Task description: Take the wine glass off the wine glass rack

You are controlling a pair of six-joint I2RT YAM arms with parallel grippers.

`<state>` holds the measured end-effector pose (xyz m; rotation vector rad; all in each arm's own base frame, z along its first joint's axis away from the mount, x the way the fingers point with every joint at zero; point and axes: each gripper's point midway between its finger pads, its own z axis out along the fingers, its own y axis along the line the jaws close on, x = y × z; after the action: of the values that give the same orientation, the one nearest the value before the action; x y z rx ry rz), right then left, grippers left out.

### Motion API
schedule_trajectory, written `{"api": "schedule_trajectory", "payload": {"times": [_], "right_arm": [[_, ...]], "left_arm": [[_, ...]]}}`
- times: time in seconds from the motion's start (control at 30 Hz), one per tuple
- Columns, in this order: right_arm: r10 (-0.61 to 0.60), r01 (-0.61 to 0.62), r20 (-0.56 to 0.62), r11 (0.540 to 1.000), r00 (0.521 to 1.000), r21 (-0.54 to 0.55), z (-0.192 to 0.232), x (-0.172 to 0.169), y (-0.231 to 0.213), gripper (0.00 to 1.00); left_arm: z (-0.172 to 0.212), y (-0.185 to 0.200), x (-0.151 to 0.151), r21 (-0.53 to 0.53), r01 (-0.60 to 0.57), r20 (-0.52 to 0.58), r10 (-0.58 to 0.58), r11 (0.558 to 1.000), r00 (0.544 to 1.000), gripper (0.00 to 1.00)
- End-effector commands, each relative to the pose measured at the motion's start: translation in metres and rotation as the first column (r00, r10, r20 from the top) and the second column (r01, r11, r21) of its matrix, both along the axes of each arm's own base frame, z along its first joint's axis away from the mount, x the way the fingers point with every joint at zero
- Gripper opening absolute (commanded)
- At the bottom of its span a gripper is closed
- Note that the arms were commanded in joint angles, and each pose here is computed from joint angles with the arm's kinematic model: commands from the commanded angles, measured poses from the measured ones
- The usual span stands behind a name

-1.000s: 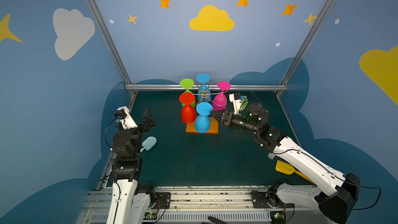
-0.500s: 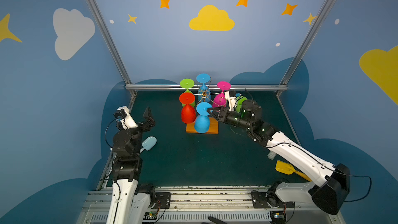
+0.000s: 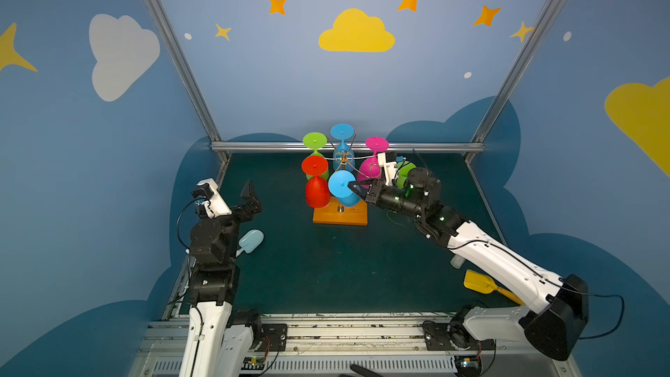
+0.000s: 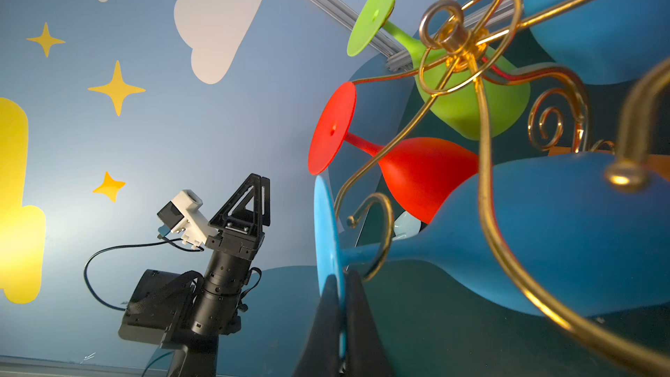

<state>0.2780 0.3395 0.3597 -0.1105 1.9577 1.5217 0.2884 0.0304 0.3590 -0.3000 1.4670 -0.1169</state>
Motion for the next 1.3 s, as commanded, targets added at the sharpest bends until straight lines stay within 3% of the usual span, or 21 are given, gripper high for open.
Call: {"api": "schedule_trajectory", "payload": {"times": [0.0, 0.6, 1.27], "right_arm": [[0.006, -0.007, 0.031, 0.999, 1.0, 0.053, 0.023, -0.006, -0.005, 0.0], [-0.047, 0.043, 0.031, 0.992, 0.998, 0.116, 0.042, -0.001, -0.025, 0.0], [0.038, -0.037, -0.011, 0.994, 0.999, 0.102, 0.029, -0.012, -0.006, 0.0]], "left_arm": [[-0.002, 0.001, -0.002, 0.001, -0.003, 0.002, 0.003, 1.0, 1.0, 0.99], [0.001, 0.001, -0.004, 0.001, -0.005, 0.011, 0.005, 1.0, 1.0, 0.99], [0.001, 0.001, -0.004, 0.003, -0.007, 0.012, 0.007, 1.0, 1.0, 0.99]]}}
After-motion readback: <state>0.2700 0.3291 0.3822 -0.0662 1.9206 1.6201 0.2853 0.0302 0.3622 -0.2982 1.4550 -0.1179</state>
